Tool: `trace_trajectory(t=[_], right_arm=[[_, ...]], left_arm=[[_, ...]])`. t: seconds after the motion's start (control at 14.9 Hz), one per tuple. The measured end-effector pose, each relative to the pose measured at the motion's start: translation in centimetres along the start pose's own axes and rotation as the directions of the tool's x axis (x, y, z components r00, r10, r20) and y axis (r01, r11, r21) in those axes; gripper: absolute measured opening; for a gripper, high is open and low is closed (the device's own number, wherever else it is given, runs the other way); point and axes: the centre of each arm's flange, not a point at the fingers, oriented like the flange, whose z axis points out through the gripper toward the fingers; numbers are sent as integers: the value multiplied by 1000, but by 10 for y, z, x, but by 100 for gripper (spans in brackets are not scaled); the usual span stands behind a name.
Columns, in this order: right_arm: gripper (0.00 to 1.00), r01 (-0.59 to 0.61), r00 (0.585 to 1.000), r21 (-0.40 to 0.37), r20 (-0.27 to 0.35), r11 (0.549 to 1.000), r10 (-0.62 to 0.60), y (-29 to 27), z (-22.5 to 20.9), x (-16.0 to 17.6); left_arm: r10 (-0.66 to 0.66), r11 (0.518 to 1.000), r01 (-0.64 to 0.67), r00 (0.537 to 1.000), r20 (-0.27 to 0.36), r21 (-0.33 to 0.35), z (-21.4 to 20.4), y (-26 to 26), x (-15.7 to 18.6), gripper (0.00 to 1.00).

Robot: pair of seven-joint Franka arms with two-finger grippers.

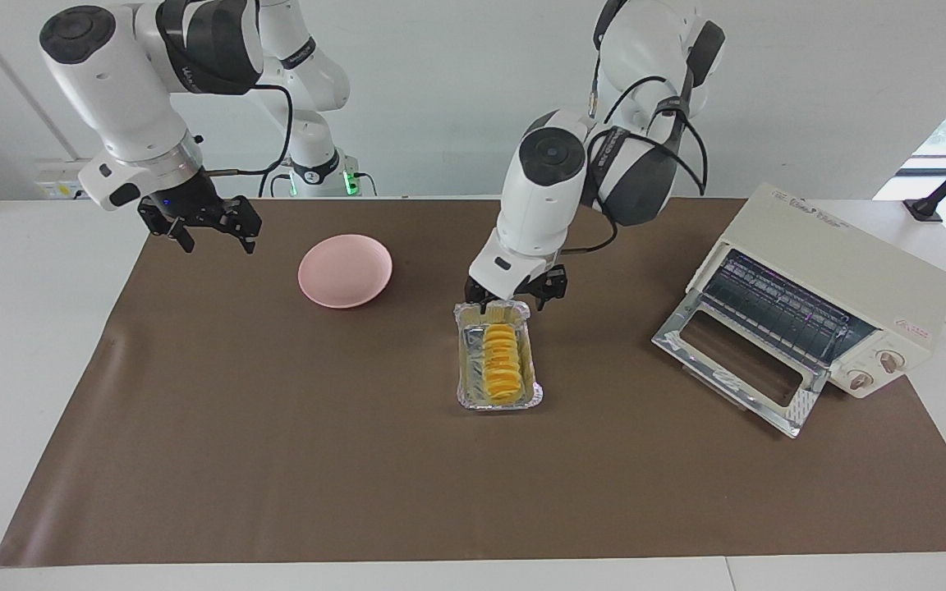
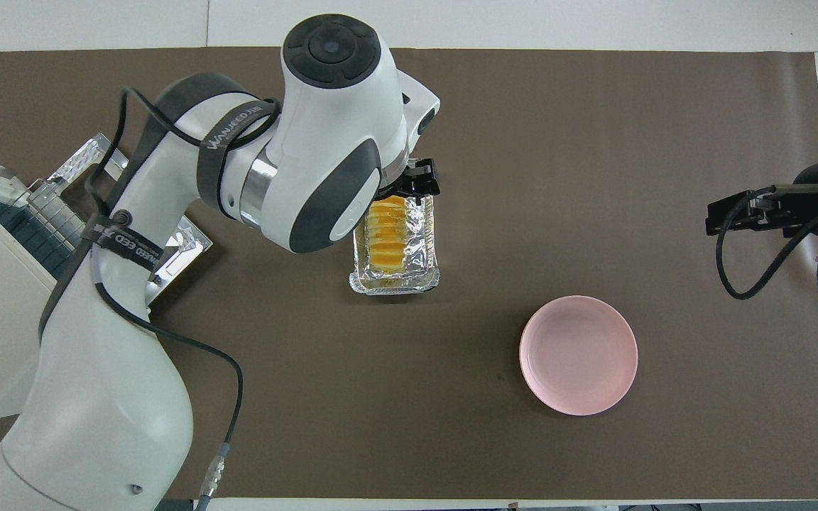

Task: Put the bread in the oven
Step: 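Reach the left gripper to the foil tray and grasp its edge, then lift the foil tray with the left gripper and carry it toward the oven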

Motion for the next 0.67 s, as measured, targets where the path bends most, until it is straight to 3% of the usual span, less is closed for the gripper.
trace_trajectory(t=[0.2,0.67], right_arm=[[100,0,1000,0,0,1000,0,0,0,0],[100,0,1000,0,0,1000,0,0,0,0]], left_arm=[[-53,998,53,998,-22,-29,29,26,-1,100],[-99,995,99,995,-33,-7,86,44,-6,100]])
